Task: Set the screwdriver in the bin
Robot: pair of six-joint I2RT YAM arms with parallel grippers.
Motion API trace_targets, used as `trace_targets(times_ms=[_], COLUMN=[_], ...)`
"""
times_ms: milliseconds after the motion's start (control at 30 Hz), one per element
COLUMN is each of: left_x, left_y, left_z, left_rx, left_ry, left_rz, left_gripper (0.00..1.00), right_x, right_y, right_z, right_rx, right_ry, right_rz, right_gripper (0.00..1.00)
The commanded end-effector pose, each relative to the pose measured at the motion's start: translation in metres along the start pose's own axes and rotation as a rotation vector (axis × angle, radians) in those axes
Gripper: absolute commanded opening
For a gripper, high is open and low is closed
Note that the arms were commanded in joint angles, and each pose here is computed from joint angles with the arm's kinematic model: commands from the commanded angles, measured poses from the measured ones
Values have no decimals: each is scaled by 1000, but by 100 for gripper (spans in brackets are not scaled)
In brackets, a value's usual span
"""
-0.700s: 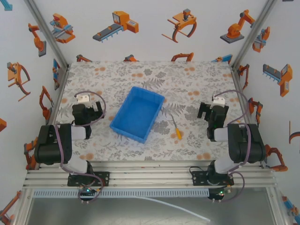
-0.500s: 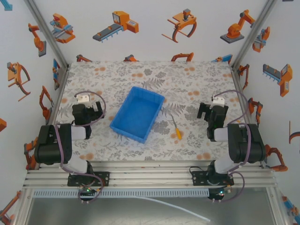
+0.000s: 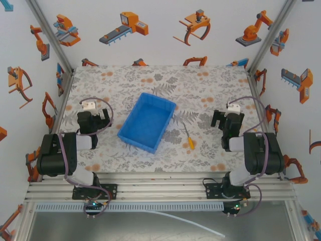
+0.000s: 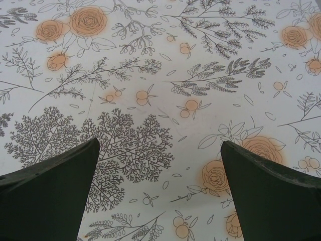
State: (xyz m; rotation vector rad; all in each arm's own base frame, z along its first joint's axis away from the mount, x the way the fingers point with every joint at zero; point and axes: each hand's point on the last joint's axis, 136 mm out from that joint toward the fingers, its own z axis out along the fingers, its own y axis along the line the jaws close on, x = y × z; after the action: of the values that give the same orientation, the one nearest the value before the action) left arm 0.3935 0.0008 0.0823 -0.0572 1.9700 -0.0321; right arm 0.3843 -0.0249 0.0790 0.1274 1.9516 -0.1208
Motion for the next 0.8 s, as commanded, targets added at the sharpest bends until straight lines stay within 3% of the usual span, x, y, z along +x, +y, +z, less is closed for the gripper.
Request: trace_targets(times_ms=[0, 767], left_x=[-8, -7], left_y=[-2, -2], left_z=[2, 2], left_rx=[2, 1], left_ry=[-15, -11], left_rz=[16, 21], left_gripper=[97, 97], right_x=[-13, -13], right_y=[-1, -5], right_z=[4, 5], right_rx=[1, 12], right_ry=[-31, -29], right_rz=[-3, 12], right_gripper=[99, 99])
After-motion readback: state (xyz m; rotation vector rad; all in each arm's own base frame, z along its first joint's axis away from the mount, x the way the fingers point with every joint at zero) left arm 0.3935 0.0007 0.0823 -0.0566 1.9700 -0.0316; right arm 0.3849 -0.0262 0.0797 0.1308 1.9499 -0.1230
